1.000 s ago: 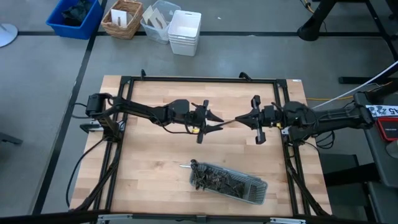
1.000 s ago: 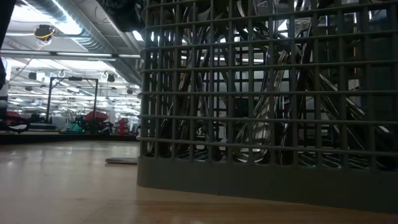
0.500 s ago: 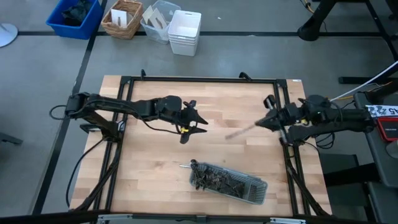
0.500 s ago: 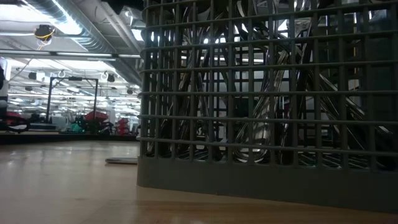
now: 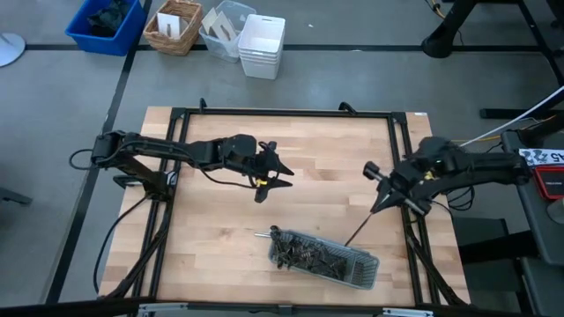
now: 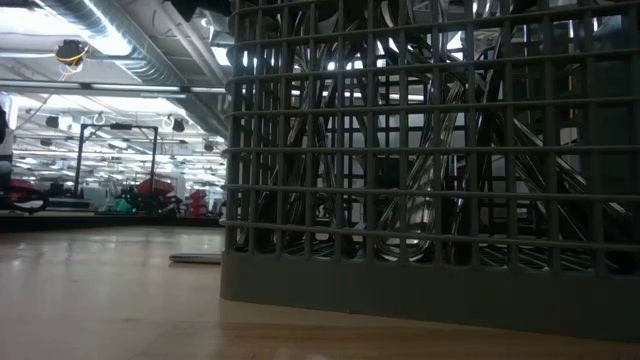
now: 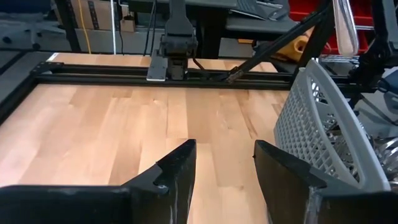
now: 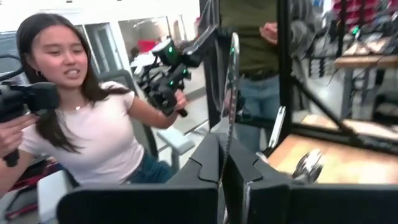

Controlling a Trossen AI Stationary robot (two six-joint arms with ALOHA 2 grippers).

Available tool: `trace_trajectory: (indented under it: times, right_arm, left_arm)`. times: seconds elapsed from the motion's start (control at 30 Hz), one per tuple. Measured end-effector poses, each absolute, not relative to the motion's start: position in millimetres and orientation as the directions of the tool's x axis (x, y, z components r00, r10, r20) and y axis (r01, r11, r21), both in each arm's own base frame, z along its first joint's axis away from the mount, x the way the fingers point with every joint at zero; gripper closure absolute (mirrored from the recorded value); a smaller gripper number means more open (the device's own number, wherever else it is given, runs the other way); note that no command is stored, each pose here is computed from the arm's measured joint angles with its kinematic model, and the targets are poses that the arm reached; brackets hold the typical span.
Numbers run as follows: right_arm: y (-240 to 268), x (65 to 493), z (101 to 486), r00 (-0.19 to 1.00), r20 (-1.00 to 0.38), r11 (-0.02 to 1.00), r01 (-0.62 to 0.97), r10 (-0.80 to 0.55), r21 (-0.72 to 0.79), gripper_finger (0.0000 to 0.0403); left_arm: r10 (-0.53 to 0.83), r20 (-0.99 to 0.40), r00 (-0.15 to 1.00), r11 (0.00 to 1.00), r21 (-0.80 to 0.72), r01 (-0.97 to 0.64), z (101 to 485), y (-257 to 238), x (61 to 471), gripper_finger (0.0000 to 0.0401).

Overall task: Sort silverware
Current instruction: Put the knife into the gray silverware rack

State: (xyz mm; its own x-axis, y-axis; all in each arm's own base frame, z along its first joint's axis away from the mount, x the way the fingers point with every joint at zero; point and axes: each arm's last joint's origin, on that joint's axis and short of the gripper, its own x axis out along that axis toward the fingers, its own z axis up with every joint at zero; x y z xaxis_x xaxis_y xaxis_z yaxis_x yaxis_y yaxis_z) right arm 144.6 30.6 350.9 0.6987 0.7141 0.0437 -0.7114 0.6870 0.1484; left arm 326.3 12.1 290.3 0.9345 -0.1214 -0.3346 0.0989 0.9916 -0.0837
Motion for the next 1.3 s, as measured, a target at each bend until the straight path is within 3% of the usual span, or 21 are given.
trace_trajectory:
  times: [0.53,0.77,0.97,1.3]
  right_arm:
    - [56.8,185.0,324.7,0.535,-0.091,0.536,-0.791,0.84,0.295,0.0402]
    - [84.3,189.0,317.1,0.524,-0.151,0.545,-0.809,0.839,0.222,0.0402]
    - [98.4,195.7,298.8,0.572,-0.28,0.627,-0.759,0.771,0.177,0.0402]
    - [114.0,210.0,273.5,0.555,-0.403,0.662,-0.722,0.728,0.202,0.0388]
  left_arm:
    - [-0.121,-0.336,0.934,0.992,-0.07,0.104,290.0,12.1,326.4,0.0246]
    - [-0.121,-0.336,0.934,0.993,-0.051,0.111,290.0,12.1,326.5,0.0246]
    - [-0.121,-0.336,0.934,0.993,-0.051,0.111,289.8,12.1,326.6,0.0246]
    - [-0.122,-0.347,0.93,0.992,-0.053,0.11,288.8,12.1,326.2,0.0246]
